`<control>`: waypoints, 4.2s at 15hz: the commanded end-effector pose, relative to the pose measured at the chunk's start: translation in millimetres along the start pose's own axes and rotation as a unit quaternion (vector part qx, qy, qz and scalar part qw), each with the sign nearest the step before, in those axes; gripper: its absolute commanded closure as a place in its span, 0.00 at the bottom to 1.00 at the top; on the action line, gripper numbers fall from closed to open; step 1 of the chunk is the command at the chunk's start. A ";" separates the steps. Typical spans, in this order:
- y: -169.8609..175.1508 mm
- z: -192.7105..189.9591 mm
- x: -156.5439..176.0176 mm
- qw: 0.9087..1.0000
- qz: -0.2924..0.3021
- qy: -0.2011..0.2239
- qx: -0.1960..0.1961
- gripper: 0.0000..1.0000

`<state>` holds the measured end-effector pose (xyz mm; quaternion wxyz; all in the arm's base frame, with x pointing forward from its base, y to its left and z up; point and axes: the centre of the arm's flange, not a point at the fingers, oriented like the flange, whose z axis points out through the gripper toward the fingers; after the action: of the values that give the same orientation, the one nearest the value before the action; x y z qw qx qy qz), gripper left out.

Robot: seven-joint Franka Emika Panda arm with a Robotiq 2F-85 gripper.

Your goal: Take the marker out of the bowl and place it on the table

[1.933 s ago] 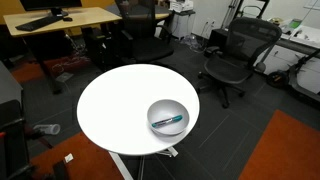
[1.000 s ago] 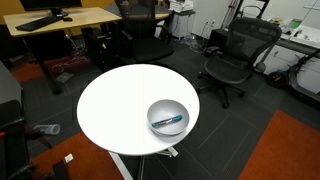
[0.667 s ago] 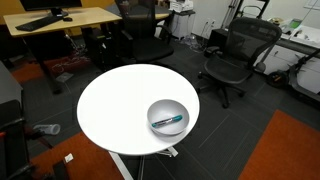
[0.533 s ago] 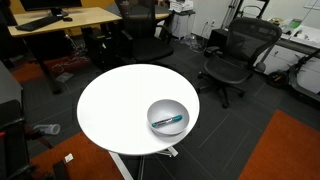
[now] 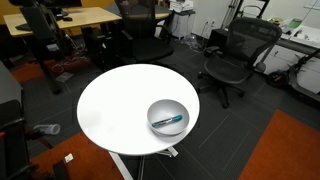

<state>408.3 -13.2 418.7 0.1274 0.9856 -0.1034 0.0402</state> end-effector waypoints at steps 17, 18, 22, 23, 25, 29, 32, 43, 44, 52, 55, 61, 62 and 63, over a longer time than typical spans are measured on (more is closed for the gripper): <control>74.8 150.6 171.5 0.995 0.085 0.009 0.060 0.00; 75.5 157.2 177.4 0.995 0.083 0.005 0.064 0.00; 84.5 179.6 197.5 0.994 0.079 -0.007 0.071 0.00; 87.1 183.5 201.8 0.994 0.077 -0.009 0.071 0.00; 92.9 191.1 212.6 0.995 0.072 -0.011 0.067 0.00; 102.1 207.8 231.2 0.996 0.068 -0.020 0.057 0.00; 107.8 222.9 240.9 0.996 0.064 -0.031 0.057 0.00; 115.3 281.2 257.5 0.994 0.062 -0.049 0.078 0.00; 114.2 284.5 258.7 0.994 0.062 -0.049 0.077 0.00; 106.4 310.6 263.7 0.994 0.066 -0.053 0.073 0.00; 104.5 317.7 264.9 0.993 0.068 -0.056 0.073 0.00; 100.4 327.9 266.7 0.993 0.069 -0.060 0.072 0.34; 99.7 329.4 267.1 0.993 0.069 -0.060 0.073 0.44; 99.1 330.4 267.5 0.993 0.068 -0.060 0.073 0.51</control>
<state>656.2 -243.4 152.6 0.0571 0.9841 -0.1681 0.0010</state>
